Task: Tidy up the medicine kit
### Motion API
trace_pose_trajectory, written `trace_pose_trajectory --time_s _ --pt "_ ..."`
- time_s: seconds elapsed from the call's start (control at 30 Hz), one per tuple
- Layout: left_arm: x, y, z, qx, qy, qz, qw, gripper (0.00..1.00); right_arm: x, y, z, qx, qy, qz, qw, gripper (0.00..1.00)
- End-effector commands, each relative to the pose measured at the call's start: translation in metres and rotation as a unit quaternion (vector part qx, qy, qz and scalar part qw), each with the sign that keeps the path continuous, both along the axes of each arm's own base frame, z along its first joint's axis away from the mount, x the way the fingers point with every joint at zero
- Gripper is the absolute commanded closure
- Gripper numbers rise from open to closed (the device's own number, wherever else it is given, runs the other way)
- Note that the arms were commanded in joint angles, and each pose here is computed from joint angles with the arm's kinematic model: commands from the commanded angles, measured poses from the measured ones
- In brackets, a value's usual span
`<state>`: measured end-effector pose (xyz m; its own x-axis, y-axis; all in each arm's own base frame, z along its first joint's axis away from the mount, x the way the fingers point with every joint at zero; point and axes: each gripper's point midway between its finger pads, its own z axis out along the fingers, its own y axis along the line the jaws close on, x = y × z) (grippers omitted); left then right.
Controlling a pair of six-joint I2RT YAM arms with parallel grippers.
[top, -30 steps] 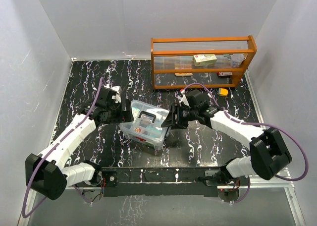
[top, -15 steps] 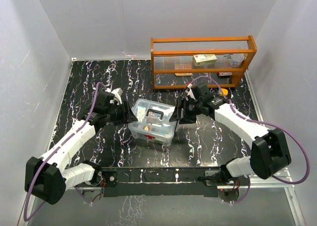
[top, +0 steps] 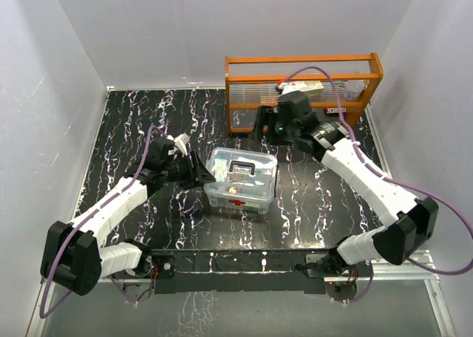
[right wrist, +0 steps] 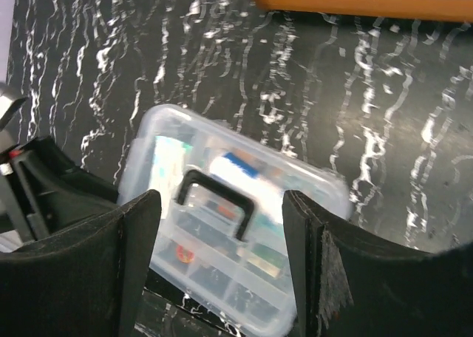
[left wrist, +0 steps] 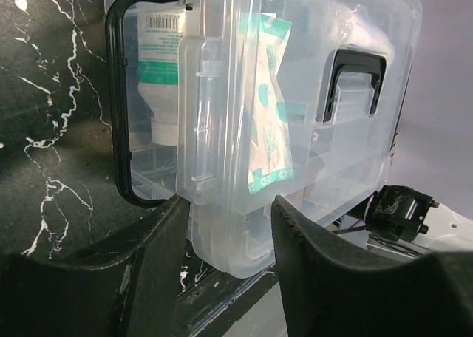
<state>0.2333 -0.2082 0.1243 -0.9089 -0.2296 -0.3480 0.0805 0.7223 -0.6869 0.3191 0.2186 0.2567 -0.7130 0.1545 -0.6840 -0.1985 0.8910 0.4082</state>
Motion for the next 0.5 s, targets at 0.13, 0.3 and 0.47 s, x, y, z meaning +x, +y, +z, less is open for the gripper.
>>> trace_pose_trajectory --time_s 0.13,0.3,0.47 --pt "-0.024 0.015 -0.046 0.059 0.095 0.022 0.994 0.54 -0.012 0.063 -0.016 -0.118 -0.025 0.023 0.992 0.33" --pt "-0.023 0.016 -0.05 0.064 0.1 0.028 0.993 0.54 -0.022 0.08 -0.05 -0.179 -0.004 0.056 0.982 0.32" --pt "-0.021 0.015 -0.047 0.059 0.092 0.027 0.994 0.54 -0.033 0.081 -0.081 -0.224 0.024 0.086 0.97 0.33"
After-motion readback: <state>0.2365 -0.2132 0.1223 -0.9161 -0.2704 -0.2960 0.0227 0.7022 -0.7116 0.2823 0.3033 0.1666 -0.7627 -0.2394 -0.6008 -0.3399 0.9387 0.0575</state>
